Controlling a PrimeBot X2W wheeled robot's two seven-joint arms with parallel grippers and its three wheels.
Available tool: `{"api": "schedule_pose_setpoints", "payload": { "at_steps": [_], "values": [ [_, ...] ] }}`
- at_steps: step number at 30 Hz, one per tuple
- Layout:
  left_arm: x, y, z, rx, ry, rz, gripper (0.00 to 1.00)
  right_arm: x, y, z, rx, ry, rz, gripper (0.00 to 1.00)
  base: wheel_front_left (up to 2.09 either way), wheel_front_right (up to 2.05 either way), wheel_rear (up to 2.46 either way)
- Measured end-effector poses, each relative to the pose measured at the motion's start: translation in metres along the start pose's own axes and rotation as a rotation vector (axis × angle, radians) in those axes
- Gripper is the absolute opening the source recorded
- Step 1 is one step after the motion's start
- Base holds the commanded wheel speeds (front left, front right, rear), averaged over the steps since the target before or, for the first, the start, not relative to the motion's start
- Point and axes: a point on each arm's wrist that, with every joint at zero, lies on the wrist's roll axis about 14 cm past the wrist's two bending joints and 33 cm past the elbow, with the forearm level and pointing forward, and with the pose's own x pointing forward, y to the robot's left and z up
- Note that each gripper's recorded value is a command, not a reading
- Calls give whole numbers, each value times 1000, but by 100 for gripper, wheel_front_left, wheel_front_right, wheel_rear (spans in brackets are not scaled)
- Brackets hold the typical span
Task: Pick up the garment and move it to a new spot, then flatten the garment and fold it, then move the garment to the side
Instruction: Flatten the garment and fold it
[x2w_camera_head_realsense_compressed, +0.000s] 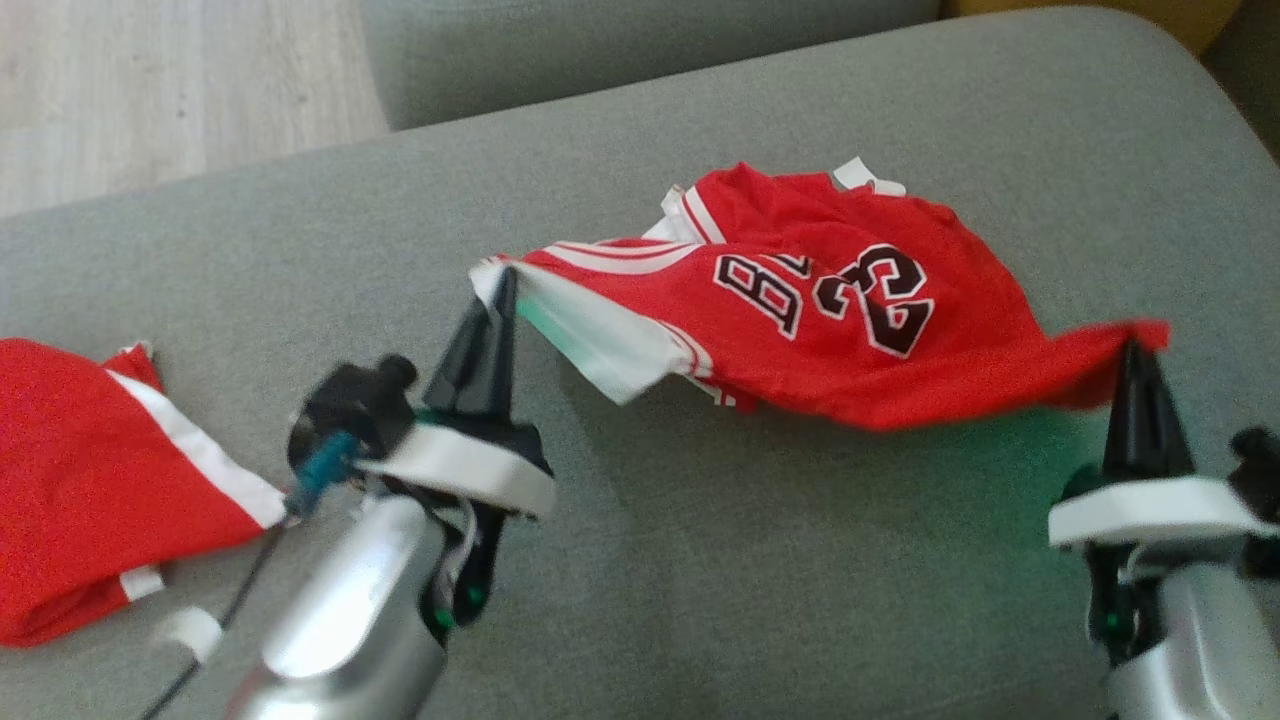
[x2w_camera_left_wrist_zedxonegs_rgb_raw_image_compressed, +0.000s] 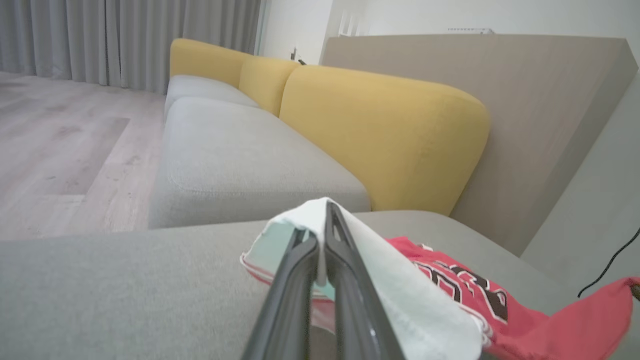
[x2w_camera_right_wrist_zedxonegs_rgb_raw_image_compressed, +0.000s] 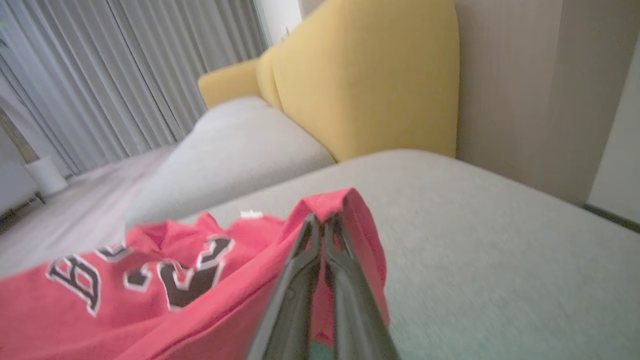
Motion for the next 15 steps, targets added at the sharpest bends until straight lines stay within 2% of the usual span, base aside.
{"api": "schedule_pose_setpoints", "payload": {
  "at_steps": [3, 6, 11, 15],
  "values": [
    [5, 6, 32, 10, -58, 1, 0, 9, 22, 43, 13, -120, 66, 0, 0, 0, 0],
    [17, 9, 87, 18, -168, 1, 0, 19, 44, 90, 22, -218, 129, 0, 0, 0, 0],
    [22, 5, 182, -12, -373, -8, 0, 33, 81, 176, -11, -380, 244, 0, 0, 0, 0],
    [14, 0, 235, -3, -489, -12, 0, 31, 98, 236, -65, -516, 305, 0, 0, 0, 0]
  ]
}}
